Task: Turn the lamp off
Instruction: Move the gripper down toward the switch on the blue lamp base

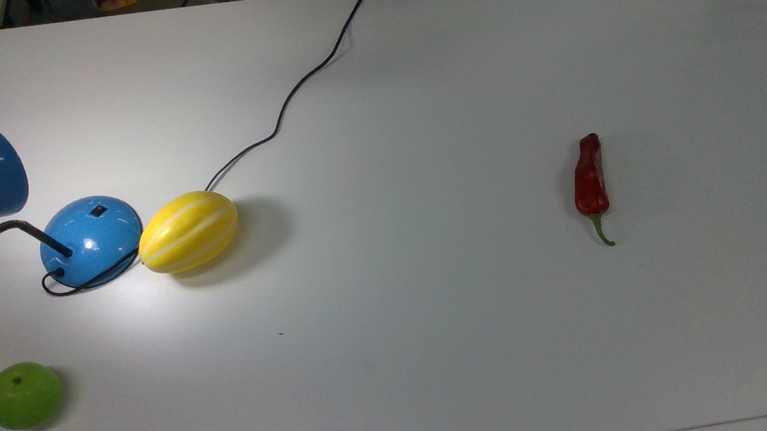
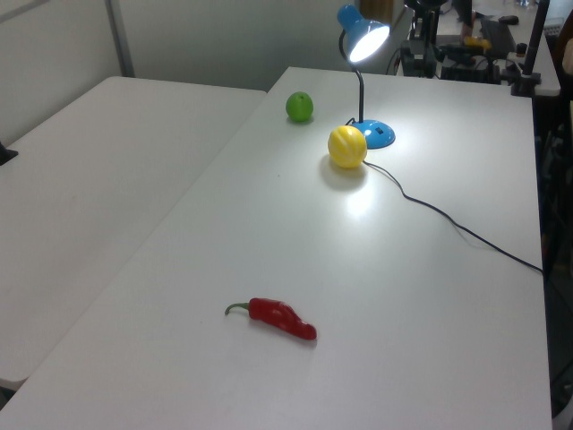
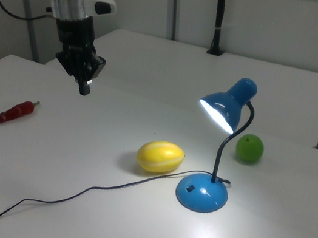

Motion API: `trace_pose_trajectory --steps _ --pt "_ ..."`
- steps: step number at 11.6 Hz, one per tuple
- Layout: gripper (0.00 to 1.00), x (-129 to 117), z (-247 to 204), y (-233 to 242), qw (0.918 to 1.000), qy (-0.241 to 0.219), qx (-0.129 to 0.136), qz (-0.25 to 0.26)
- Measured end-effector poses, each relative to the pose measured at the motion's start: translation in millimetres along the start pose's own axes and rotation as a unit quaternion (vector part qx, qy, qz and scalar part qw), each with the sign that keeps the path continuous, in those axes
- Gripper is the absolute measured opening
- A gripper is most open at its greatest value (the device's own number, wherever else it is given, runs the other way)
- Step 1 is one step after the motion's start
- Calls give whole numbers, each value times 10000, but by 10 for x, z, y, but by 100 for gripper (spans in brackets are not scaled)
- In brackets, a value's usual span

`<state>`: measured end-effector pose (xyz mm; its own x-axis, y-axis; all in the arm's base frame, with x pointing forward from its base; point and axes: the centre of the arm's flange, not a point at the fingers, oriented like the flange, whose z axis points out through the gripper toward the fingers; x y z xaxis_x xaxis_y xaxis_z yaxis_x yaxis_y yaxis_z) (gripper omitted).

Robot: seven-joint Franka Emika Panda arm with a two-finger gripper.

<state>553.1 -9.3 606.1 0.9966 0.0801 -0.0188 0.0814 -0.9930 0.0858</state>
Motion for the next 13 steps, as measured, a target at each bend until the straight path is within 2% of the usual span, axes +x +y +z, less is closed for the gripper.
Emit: trace_pose_trajectory --steps 2,4,7,10,13 --pt "1 1 14 20 10000 -13 16 57" --pt "1 17 118 134 9994 -10 28 350" --pt "1 72 571 375 9977 74 32 678" --pt "1 89 1239 693 9934 318 29 1106" --pt "1 160 1719 1075 9884 498 9 1437"
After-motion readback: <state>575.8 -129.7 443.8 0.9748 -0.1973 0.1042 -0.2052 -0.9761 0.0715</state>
